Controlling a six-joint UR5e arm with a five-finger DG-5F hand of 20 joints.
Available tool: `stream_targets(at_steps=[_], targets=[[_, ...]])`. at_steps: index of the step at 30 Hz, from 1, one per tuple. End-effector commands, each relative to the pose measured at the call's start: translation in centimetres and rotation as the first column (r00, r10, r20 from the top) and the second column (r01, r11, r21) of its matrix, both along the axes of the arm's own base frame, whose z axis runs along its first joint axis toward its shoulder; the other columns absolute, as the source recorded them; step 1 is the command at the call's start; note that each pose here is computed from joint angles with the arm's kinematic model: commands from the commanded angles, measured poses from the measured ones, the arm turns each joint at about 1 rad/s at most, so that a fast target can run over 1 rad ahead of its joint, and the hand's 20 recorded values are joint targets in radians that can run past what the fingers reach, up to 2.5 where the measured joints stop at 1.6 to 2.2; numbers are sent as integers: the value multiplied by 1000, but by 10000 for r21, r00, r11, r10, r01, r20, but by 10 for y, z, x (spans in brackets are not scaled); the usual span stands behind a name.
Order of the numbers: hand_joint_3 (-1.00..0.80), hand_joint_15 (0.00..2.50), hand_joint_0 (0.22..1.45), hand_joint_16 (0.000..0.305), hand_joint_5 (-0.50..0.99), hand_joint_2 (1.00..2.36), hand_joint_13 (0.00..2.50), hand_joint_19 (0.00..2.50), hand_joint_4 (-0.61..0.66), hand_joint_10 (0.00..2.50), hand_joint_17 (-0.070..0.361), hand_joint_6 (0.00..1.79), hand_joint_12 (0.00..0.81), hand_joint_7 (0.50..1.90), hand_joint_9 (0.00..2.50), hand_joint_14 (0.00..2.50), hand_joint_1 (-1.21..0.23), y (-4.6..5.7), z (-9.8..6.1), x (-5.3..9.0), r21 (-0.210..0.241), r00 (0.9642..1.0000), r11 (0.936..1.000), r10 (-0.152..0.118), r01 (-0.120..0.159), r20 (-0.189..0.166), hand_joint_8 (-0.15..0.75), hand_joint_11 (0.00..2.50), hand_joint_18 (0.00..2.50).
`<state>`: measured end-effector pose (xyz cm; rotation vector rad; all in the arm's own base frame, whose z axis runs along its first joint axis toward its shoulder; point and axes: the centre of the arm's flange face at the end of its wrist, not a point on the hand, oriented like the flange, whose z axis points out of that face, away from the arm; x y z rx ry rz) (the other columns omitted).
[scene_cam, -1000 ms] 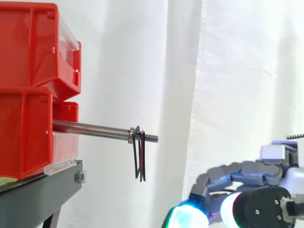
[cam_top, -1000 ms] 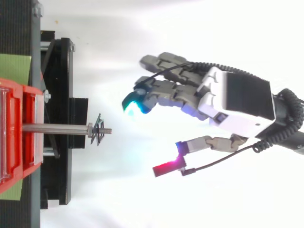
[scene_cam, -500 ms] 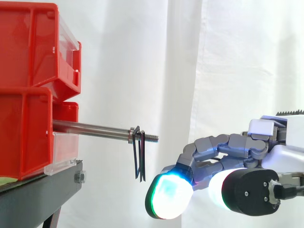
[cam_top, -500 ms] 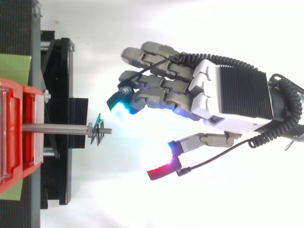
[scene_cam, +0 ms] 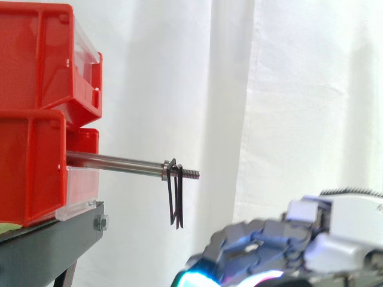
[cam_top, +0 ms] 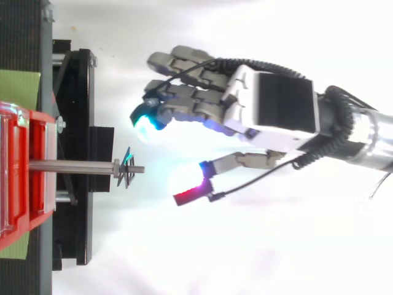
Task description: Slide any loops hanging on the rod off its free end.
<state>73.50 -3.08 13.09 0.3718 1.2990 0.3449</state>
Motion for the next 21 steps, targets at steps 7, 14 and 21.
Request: stream_targets(at_steps=[7, 14, 21], targets=[[-433, 0, 508, 53, -191, 1006, 394, 0, 308, 2, 120, 504, 395, 919, 535, 0, -515, 1, 3, 44, 348, 9960, 9955, 877, -881, 148, 355, 78, 243], [-433, 0, 508, 53, -191, 1006, 391, 0, 307, 0, 118, 504, 394, 918, 535, 0, -515, 0, 4, 44, 362, 9962, 9956, 865, -869, 134, 355, 71, 239], [-434, 0, 508, 53, -191, 1006, 391, 0, 307, 2, 118, 504, 392, 915, 535, 0, -515, -2, 4, 41, 120, 9956, 9957, 924, -922, -170, 352, 71, 240]])
